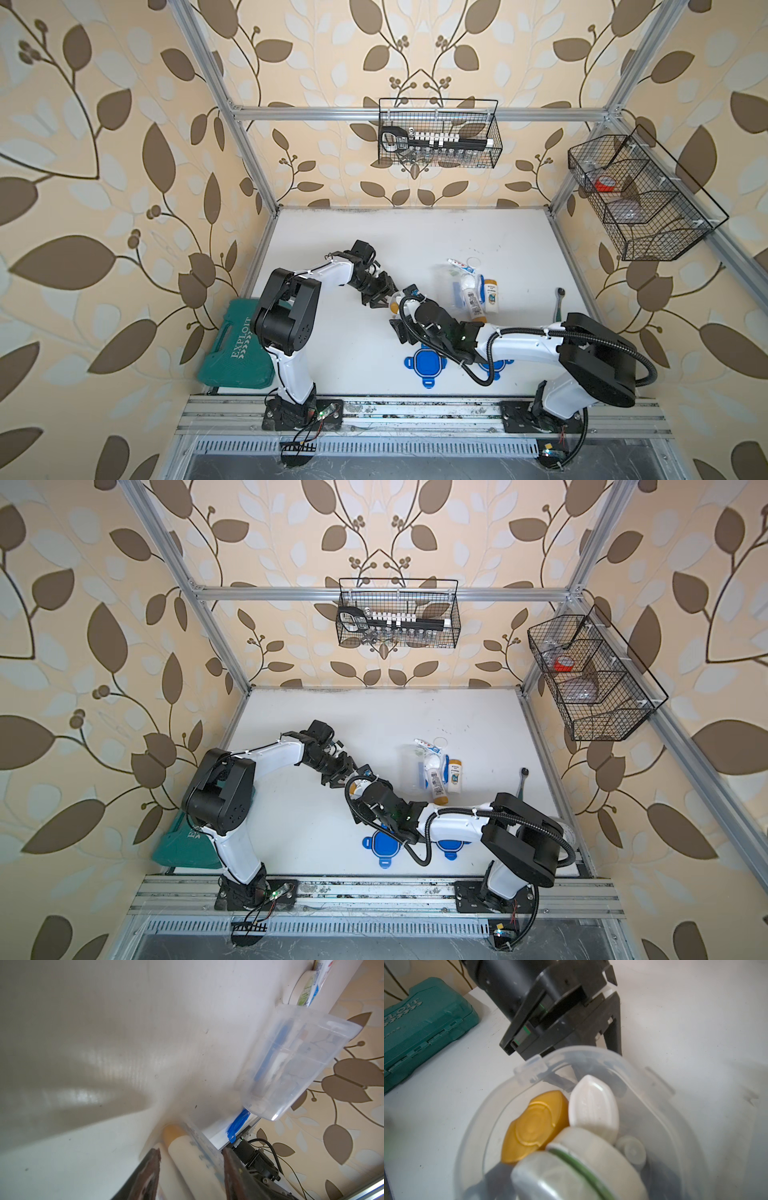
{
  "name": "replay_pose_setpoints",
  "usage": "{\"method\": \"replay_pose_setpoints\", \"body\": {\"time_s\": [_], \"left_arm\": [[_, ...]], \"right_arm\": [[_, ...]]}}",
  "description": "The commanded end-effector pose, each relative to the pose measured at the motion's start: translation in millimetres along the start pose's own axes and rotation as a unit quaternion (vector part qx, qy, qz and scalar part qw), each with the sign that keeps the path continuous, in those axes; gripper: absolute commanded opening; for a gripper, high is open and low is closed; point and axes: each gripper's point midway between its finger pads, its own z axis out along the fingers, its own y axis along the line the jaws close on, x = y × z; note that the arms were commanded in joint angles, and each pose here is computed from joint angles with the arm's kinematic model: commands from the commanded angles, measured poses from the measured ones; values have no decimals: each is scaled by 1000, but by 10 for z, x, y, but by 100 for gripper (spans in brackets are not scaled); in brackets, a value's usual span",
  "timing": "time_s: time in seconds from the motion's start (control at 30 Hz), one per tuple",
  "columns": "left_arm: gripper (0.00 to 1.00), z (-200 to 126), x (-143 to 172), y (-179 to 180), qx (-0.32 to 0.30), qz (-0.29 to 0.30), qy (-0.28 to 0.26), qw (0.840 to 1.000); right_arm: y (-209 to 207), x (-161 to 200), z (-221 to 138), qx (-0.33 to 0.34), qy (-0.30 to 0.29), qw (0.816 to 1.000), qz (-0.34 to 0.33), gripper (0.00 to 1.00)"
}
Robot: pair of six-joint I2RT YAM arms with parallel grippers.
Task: Take out toiletry kits
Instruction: Pick up the container from the center of the board, then place the container at the center of the board.
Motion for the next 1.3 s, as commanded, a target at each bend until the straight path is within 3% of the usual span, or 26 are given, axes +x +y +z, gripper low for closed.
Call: {"method": "replay_pose_setpoints", "body": {"time_s": [0.0, 0.5, 0.6, 0.7, 0.8, 0.93, 0.97, 1.0, 1.03, 1.07, 1.13, 1.27], "left_arm": [[51, -14, 37, -55, 3, 5, 3, 1000], [52, -47, 48, 2, -5, 4, -8, 1000], [57, -114, 4, 34, -25, 6, -28, 999], [62, -268, -97, 59, -54, 14, -72, 996], [61, -515, -246, 78, -82, 21, -129, 988], [60, -945, -422, 160, -124, 28, -216, 968], [53, -1049, -452, 159, -128, 37, -234, 963], [37, -1126, -462, 165, -131, 45, -245, 960], [16, -1220, -464, 177, -135, 47, -255, 956], [5, -1298, -464, 200, -130, 46, -260, 956], [0, -1416, -479, 214, -98, 40, -269, 957], [0, -1440, -522, 253, -83, 36, -245, 965]], "right_arm": [[67, -130, 29, -8, -9, 1000, -15, 84], [308, -252, 106, -38, 42, 997, -56, 67], [376, -257, 86, -53, 57, 995, -60, 63], [405, -266, 52, -61, 66, 994, -60, 58], [450, -307, 7, -71, 74, 993, -60, 52], [517, -308, 19, -83, 108, 989, -59, 46], [522, -273, 39, -85, 127, 986, -60, 44], [530, -242, 67, -89, 144, 984, -57, 42], [519, -218, 94, -89, 166, 981, -53, 38], [530, -168, 121, -94, 188, 976, -50, 35], [564, -178, 138, -110, 209, 971, -41, 32], [582, -235, 169, -153, 231, 961, -7, 32]]}}
